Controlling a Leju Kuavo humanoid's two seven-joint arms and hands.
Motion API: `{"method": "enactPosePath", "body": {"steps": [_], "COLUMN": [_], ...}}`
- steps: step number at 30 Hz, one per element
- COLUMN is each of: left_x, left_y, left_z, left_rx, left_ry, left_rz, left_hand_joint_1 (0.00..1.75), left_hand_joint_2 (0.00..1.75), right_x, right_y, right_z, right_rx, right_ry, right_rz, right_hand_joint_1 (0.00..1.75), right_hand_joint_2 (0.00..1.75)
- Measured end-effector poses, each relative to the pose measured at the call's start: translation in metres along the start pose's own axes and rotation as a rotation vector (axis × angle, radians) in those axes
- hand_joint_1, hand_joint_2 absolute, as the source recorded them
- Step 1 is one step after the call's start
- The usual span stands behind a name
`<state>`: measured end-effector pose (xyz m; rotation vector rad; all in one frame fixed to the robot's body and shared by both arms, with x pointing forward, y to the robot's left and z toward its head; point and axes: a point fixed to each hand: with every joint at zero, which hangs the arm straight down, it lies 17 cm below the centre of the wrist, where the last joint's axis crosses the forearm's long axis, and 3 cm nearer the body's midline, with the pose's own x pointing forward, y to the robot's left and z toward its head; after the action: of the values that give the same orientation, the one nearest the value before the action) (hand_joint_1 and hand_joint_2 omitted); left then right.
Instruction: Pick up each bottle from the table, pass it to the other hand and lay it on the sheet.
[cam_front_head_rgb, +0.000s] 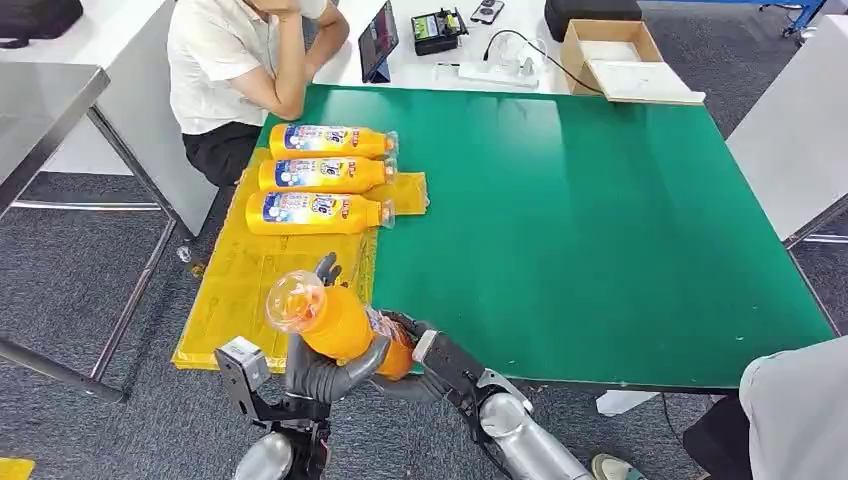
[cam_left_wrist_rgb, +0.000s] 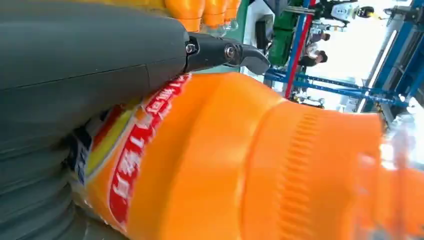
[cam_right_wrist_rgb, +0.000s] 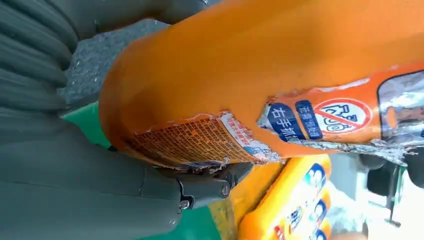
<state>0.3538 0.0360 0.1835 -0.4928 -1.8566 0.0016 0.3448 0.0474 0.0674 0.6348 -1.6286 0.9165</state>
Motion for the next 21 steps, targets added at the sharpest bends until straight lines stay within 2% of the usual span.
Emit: {"method": "enactPosePath", "body": {"steps": [2,3,4,5,17,21], "left_x": [0.001,0.002,0.003,0.003,-0.009,-0.016], "left_y": [-0.005,-0.007,-0.008,-0.009,-0.019,-0.024], "left_z": [-0.001,-0.001,-0.002,-0.002,-0.004,-0.003], "left_rx": [-0.019,-0.028,-0.032,-0.036,-0.146,-0.186], "left_ry": [0.0,-0.002,-0.004,-0.005,0.044,0.069], "left_rz": [0.025,0.029,0.03,0.034,0.035,0.0], "left_hand_joint_1": [0.0,0.1,1.68,1.75,1.75,1.75], "left_hand_joint_2": [1.75,1.75,1.75,1.75,1.75,1.75], "right_x": [-0.002,-0.003,-0.003,-0.004,-0.003,0.003], "right_y": [0.001,0.001,0.002,0.002,-0.005,0.001], "right_z": [0.001,0.001,0.001,0.001,0.0,0.003], "right_rx": [0.001,0.002,0.004,0.005,-0.016,0.01], "right_ry": [0.005,0.007,0.009,0.01,0.007,-0.001], "right_rz": [0.006,0.008,0.009,0.01,-0.029,-0.187], "right_hand_joint_1": [1.75,1.75,1.75,1.75,1.75,1.75], "right_hand_joint_2": [1.75,1.75,1.75,1.75,1.75,1.75]}}
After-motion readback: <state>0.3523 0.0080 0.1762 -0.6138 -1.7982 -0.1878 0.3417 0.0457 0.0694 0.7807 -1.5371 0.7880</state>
